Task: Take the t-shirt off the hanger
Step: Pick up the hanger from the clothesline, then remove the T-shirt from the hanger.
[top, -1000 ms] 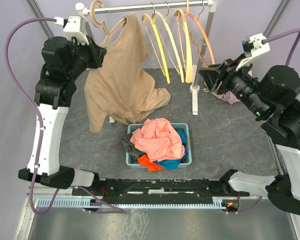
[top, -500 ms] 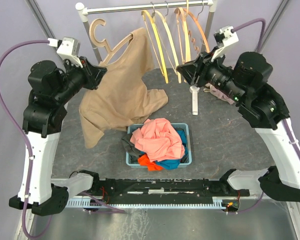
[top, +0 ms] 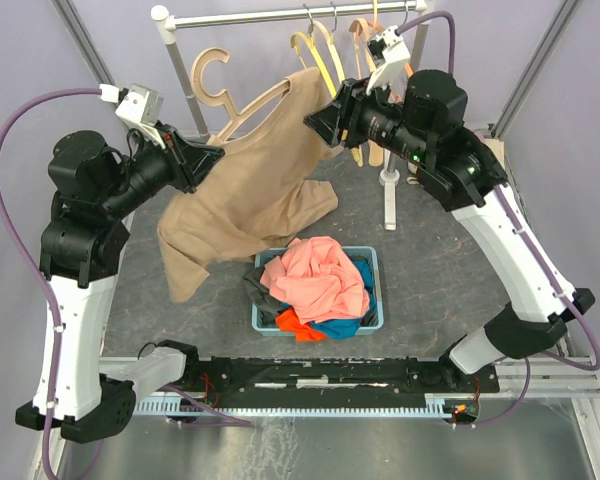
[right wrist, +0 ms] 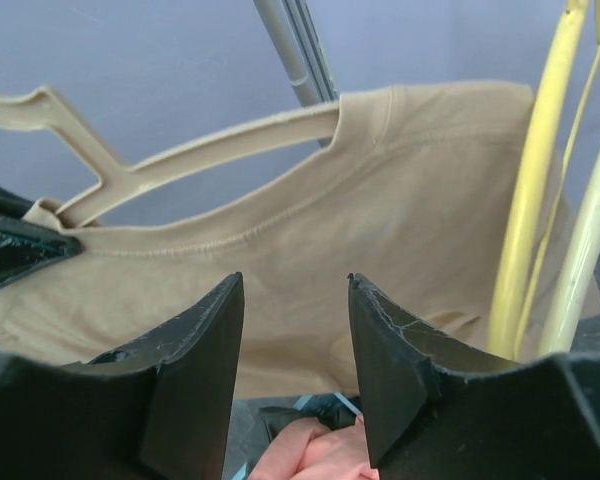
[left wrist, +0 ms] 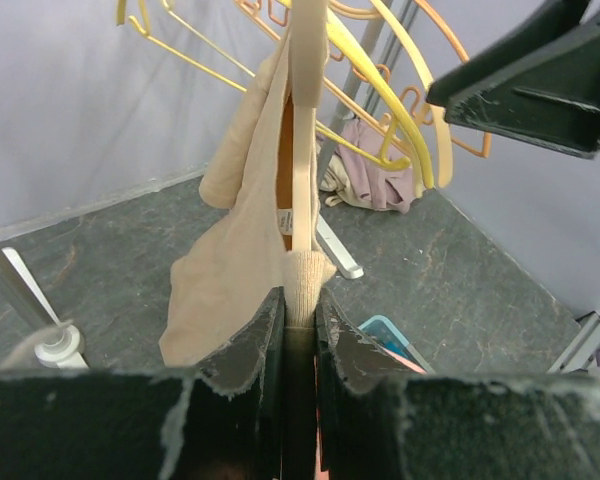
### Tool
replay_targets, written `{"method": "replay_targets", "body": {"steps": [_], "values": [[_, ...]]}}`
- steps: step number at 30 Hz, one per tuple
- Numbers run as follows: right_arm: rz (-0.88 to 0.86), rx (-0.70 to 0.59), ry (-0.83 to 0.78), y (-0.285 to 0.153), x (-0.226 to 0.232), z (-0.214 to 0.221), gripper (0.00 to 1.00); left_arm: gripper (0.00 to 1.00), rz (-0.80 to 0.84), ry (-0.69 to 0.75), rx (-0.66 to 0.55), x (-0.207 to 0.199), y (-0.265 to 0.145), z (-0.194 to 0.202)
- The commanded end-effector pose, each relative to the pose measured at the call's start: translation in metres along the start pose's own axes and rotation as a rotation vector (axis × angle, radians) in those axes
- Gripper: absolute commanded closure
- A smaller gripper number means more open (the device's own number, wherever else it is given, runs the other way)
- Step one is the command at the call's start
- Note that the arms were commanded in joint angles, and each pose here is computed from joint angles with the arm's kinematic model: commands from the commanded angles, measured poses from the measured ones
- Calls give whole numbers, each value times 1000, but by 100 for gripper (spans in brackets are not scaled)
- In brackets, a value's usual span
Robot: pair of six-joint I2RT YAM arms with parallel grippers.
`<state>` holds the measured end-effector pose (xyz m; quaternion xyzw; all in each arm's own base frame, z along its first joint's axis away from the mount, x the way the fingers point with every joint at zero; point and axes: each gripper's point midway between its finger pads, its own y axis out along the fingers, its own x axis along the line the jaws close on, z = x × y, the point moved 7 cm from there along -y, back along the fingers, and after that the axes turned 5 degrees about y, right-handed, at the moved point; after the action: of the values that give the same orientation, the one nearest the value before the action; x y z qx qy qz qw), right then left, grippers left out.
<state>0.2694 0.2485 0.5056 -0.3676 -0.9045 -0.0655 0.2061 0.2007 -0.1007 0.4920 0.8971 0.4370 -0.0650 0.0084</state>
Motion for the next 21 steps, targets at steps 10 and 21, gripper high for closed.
{"method": "replay_targets", "body": {"steps": [10, 21], "values": [[-192, -133, -11, 7, 37, -40, 46, 97, 108, 2, -121, -20, -11, -26], [-237, -120, -153, 16, 70, -30, 41, 97, 88, -44, -51, -14, -1, -17]]}}
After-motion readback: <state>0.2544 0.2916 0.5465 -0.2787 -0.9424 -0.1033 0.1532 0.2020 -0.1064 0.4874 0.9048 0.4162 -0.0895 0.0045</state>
